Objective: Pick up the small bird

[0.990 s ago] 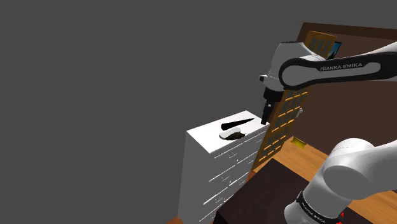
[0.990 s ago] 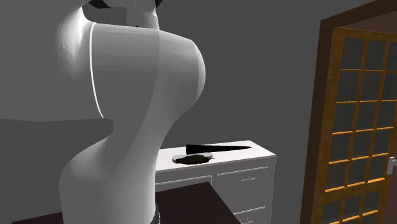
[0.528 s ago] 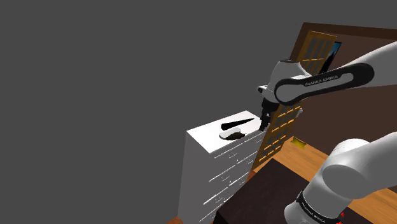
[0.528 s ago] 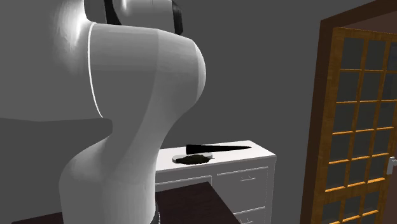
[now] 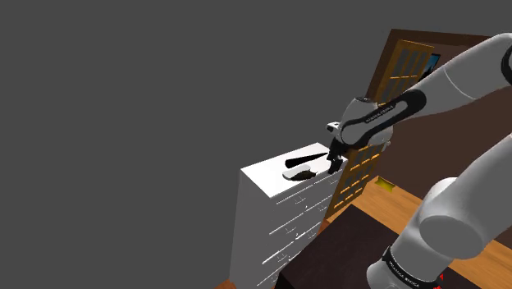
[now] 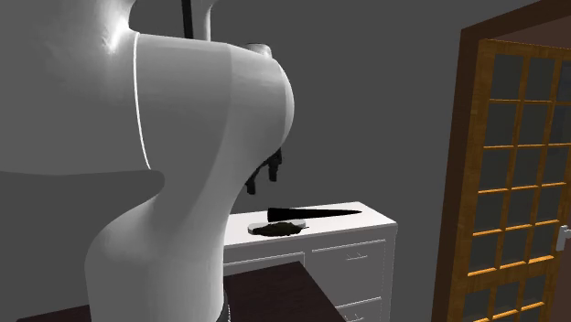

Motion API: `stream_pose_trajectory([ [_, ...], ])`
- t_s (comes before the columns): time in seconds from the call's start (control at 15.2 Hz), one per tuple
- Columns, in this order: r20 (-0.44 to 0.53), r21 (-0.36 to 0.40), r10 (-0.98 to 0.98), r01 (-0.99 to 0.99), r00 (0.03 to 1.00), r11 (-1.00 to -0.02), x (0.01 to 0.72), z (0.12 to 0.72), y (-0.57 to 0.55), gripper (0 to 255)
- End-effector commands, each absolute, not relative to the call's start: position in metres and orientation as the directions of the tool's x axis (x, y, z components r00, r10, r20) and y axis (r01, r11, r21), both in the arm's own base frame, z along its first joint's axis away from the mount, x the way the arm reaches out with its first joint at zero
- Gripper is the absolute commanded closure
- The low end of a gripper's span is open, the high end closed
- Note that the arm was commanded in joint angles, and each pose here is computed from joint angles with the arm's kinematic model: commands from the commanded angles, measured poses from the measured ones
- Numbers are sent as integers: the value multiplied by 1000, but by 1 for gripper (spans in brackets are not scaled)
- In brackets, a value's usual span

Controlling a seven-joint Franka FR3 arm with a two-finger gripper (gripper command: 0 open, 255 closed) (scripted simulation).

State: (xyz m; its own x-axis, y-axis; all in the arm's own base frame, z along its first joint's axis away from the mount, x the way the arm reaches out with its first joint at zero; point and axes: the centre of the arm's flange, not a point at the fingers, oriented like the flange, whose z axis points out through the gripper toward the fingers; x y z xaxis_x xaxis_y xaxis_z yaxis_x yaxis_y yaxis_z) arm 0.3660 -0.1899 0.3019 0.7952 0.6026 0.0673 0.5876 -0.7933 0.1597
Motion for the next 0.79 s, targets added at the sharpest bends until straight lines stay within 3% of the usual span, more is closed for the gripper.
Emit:
stream_pose_trajectory([
  [0.0,76,179,636,617,768,-766,376,284,-209,0],
  [0.73,126,247,785,747,606,-617,446,185,-282,0],
])
